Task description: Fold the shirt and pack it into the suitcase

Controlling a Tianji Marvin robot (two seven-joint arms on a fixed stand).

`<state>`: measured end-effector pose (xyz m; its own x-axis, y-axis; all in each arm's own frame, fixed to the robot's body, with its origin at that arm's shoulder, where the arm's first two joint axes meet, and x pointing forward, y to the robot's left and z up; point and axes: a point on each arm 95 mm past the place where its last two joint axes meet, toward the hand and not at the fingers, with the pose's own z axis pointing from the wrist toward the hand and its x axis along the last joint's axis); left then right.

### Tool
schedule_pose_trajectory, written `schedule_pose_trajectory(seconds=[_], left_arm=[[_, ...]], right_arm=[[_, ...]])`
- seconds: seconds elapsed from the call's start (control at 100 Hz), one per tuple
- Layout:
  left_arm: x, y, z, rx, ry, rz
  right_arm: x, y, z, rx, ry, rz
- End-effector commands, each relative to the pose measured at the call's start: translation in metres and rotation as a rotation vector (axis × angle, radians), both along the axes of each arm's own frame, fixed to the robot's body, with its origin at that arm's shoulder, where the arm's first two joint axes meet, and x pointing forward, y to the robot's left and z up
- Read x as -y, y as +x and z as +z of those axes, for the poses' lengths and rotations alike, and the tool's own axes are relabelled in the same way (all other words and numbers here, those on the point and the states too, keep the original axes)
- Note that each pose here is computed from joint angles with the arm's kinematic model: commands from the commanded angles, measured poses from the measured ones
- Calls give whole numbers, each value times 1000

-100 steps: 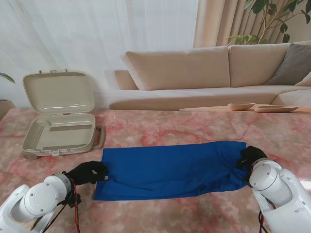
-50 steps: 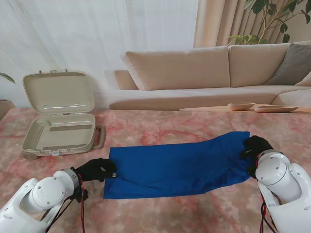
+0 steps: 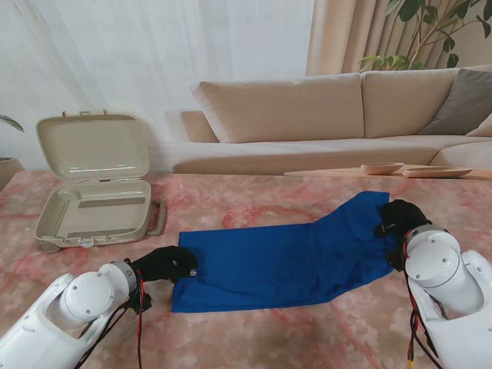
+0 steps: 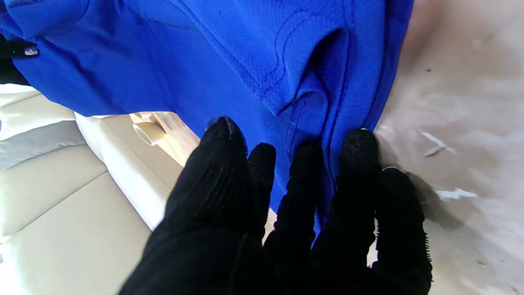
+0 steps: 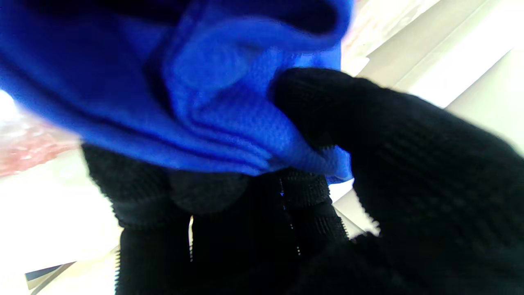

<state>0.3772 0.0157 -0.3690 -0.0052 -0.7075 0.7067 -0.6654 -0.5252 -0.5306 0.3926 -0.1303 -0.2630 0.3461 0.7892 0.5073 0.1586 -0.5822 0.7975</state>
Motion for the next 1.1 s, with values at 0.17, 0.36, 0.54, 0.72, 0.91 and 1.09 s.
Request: schedule_pose_trajectory(seconds=[0.17, 0.36, 0.54, 0.72, 0.91, 1.09], left_arm=[[10, -7, -25, -72, -19, -22], [15, -6, -29, -78, -39, -26], [20, -5, -33, -85, -53, -32], [20, -7, -36, -92, -58, -26], [17, -11, -36, -89, -55, -15], [13, -16, -31, -66, -49, 0]], right_arm=[[-25, 4, 15, 26, 44, 68], [-40, 8, 21, 30, 71, 95], [-57, 12, 27, 38, 105, 125], [-75, 16, 31, 41, 139, 154], [-96, 20, 31, 42, 182, 179], [-114, 20, 32, 52, 222, 200]])
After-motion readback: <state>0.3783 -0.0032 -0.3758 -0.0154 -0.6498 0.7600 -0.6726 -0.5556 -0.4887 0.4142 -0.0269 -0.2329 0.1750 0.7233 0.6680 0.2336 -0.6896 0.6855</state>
